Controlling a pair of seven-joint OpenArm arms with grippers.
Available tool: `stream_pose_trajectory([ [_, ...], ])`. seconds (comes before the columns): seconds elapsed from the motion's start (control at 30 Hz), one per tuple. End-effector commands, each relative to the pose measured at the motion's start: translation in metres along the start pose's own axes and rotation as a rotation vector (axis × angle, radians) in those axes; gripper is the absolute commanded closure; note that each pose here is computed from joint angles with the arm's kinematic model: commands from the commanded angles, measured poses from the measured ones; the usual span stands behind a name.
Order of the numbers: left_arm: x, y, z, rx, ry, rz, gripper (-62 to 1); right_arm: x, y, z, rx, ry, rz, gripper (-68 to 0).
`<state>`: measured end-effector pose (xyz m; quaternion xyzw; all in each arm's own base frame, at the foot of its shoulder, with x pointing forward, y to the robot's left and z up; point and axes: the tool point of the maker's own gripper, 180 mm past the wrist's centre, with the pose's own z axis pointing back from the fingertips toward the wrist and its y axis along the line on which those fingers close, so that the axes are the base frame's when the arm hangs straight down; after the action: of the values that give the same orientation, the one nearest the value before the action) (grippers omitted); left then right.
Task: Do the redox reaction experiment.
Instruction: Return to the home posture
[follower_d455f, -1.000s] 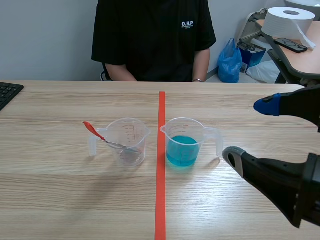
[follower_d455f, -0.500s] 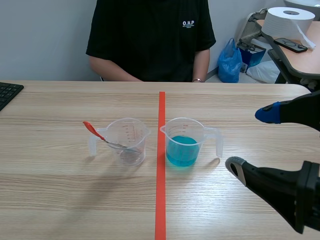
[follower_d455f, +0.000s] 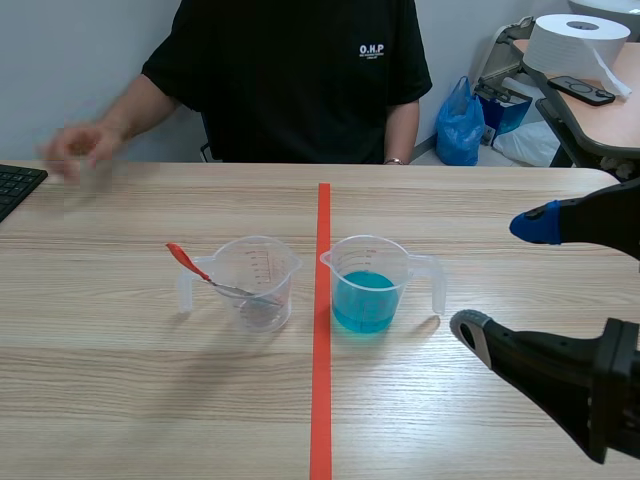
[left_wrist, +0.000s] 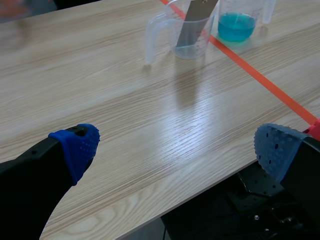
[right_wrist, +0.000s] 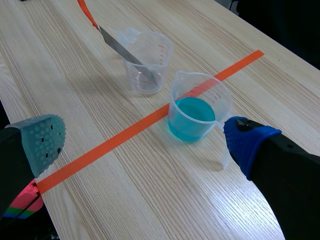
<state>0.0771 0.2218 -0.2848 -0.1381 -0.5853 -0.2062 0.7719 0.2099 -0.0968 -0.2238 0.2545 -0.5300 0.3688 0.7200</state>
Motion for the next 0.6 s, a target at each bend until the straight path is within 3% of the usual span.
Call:
stream_pose_trajectory([
  [0.0,0.0108,-0.002,-0.0042,0.017,-0.053,0.011,-62.3,0.0079,-0.0028,-0.0006,-0.005,-0.032,0.007,-67.9],
  [0.57,0.0125,-0.0021,-0.0051,0.048,-0.073,0.014,-62.3,0.0023,-0.0026,-0.0008,-0.004,0.0,0.049,-67.9],
])
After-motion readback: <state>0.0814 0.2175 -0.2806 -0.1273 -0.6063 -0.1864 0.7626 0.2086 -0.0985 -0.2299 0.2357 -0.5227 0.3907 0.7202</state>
